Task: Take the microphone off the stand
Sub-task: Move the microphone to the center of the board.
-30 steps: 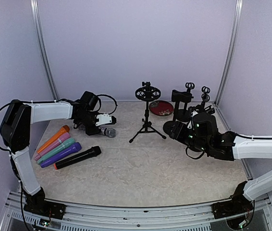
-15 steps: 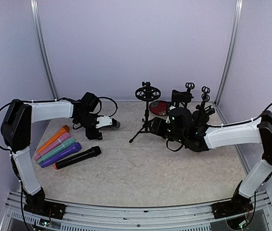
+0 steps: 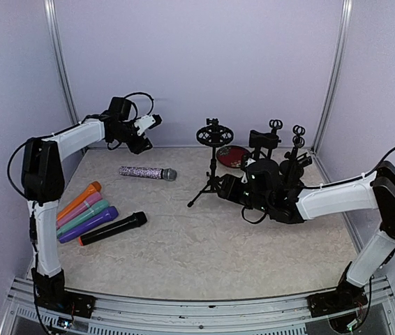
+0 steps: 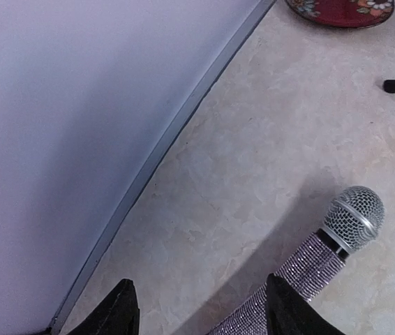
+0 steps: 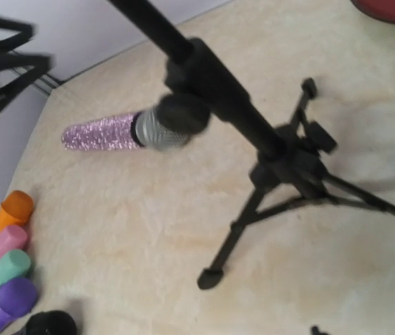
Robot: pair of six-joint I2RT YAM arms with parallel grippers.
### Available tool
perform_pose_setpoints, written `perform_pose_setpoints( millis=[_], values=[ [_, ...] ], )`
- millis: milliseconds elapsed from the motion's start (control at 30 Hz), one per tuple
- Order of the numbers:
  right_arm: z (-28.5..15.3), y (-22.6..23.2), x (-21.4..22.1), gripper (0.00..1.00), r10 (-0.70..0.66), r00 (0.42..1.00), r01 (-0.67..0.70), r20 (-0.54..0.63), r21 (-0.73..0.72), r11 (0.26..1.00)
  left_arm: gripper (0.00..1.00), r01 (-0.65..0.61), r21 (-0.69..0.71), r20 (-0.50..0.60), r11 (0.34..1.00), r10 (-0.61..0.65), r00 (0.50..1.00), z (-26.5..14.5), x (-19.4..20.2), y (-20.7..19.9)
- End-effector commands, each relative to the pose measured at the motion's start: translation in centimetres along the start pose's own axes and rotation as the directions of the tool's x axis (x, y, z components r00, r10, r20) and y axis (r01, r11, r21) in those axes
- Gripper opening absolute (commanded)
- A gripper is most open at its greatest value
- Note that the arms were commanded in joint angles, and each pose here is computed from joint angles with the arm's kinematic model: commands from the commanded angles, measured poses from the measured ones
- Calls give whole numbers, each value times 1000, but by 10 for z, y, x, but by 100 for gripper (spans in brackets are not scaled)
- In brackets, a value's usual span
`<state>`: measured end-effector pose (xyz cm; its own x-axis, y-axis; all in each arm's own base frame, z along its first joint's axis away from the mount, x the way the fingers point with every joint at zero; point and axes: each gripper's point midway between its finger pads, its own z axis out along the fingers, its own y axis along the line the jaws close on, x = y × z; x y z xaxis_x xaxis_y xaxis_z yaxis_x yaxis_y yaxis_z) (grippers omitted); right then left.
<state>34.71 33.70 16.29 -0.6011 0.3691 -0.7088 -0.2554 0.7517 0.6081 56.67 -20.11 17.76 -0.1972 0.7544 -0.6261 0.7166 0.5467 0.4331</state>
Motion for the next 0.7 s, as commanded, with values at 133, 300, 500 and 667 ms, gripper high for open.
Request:
perform_pose_setpoints(
  millis=[133,300,500,667],
  values=[
    [-35,9,-7,65,28,999,-26,32,-41,999,59,39,-88,-134,995,-50,990,93,42,-3],
    [-44,6,-1,65,35,999,-34,21,-42,999,58,26,-48,-218,998,-36,975,111,76,-18],
    [-52,6,-1,64,43,999,-42,19,-53,998,55,46,25,-314,999,-36,949,104,116,-28],
    [-56,11,-8,64,36,999,-34,37,-69,997,53,91,85,-344,992,-57,937,77,132,-37]
  ],
)
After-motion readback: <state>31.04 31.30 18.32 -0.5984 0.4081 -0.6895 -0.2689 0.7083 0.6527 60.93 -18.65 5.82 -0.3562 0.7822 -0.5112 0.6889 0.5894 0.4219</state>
